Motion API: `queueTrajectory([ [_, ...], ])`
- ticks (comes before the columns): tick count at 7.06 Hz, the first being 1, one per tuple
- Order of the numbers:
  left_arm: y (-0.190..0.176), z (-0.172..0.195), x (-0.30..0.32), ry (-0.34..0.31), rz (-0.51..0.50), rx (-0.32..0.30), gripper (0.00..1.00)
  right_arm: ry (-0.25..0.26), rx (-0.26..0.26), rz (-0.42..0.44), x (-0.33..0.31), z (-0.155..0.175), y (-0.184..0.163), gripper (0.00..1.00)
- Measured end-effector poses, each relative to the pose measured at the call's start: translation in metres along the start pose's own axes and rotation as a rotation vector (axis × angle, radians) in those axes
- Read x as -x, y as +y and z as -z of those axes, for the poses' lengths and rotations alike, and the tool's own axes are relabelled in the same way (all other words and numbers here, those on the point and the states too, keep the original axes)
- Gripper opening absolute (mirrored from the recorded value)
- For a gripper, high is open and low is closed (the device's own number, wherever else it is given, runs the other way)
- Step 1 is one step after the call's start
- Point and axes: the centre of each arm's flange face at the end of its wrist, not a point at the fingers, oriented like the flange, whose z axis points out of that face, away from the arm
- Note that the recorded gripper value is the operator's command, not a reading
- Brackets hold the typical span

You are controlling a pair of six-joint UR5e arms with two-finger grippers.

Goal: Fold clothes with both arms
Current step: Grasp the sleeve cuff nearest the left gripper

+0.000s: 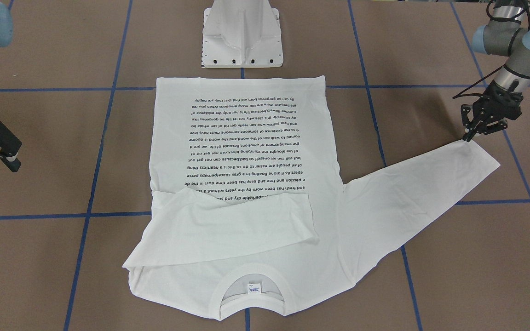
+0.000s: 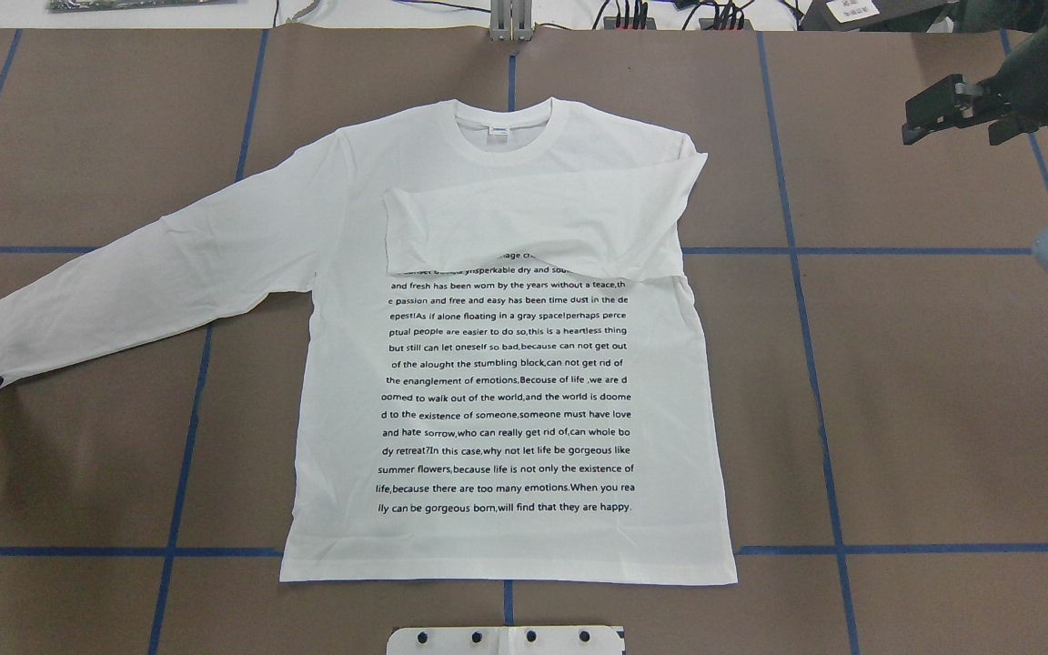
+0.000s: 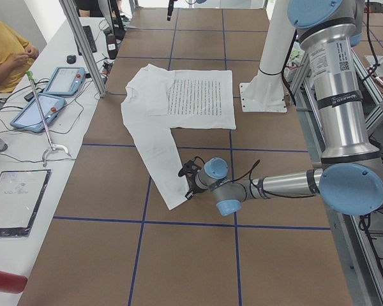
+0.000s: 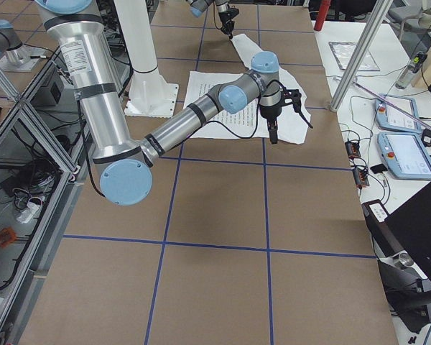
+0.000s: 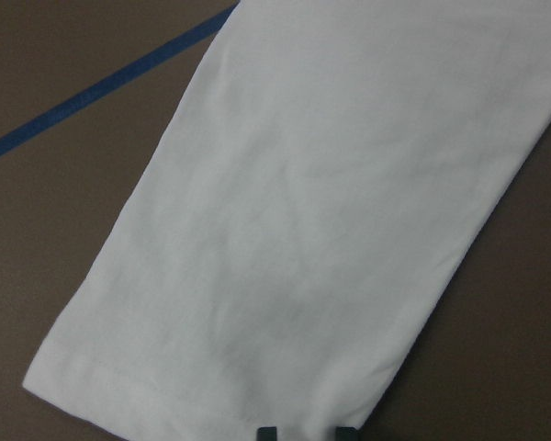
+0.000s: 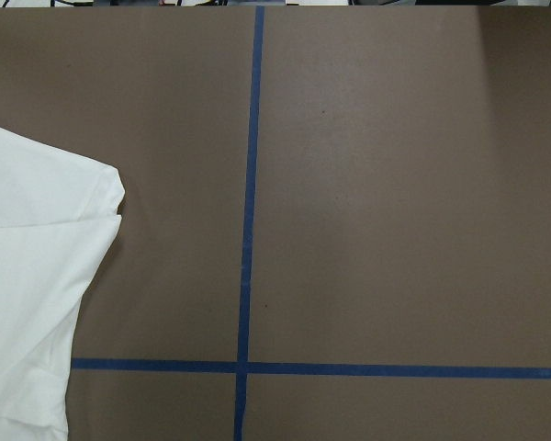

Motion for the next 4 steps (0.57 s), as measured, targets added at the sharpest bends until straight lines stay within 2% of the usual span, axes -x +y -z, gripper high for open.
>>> queueTrajectory([
  [2,-0.009,0.008,-0.008,0.03,-0.018,-0.054,0.0,-0.001,0.001,0.0,0.0,0.0,0.0,1.0],
  [4,-0.047,0.022,-0.03,0.11,-0.04,-0.15,0.0,0.0,0.002,-0.001,0.0,-0.001,0.0,1.0],
])
